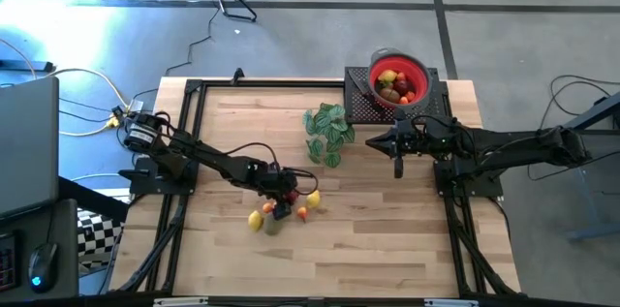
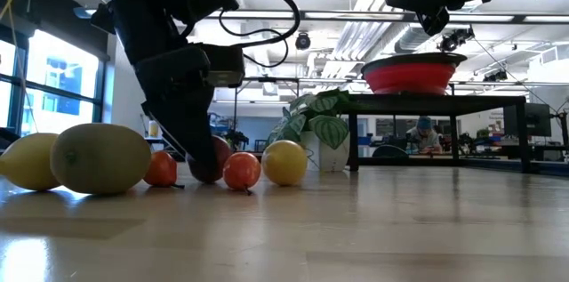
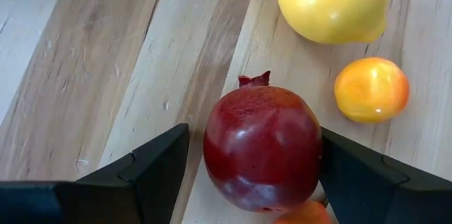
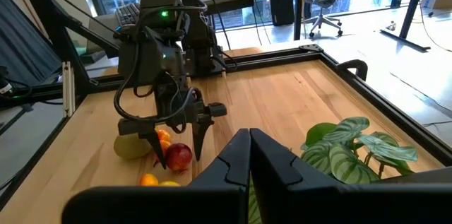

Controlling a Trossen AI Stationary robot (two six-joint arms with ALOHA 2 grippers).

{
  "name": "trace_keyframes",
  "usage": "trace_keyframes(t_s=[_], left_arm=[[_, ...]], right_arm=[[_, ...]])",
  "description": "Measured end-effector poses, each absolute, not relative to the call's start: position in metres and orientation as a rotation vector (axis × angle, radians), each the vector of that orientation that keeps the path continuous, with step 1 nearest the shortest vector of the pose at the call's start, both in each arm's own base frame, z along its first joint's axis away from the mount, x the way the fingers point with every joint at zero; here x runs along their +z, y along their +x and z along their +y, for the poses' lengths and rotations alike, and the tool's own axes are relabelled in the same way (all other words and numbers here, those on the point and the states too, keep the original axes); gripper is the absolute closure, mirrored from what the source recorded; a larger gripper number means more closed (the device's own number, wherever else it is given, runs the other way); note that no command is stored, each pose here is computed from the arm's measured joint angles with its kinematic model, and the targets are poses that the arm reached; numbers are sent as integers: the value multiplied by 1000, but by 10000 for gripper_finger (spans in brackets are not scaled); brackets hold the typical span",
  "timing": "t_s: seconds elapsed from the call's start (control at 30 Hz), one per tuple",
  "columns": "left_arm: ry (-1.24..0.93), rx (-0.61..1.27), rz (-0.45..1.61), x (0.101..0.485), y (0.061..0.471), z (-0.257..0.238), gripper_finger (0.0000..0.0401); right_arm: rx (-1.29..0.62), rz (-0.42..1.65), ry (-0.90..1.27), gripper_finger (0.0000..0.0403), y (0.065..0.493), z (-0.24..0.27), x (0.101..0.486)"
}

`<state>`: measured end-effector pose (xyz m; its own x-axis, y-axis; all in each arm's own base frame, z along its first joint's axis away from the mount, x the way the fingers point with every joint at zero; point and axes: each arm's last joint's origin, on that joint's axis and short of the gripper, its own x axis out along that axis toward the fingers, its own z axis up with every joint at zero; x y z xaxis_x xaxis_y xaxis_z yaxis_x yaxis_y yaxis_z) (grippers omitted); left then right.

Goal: Pick & Place Fruit
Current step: Put the pomegranate into the red colander

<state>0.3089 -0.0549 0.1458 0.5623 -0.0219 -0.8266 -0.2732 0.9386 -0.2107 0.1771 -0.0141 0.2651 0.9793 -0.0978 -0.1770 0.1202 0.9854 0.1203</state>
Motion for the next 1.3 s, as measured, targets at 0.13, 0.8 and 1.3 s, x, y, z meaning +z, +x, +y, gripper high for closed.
trace_keyframes(t_s=[0.13,0.8,1.3], left_arm=[[-334,151,967,146,309,-55,116],[-335,155,955,146,309,-55,116],[-338,153,939,147,311,-55,116]], right_arm=[[-110,171,131,401,177,-14,265],[-110,174,131,401,177,-14,265],[-110,177,131,401,177,-14,265]])
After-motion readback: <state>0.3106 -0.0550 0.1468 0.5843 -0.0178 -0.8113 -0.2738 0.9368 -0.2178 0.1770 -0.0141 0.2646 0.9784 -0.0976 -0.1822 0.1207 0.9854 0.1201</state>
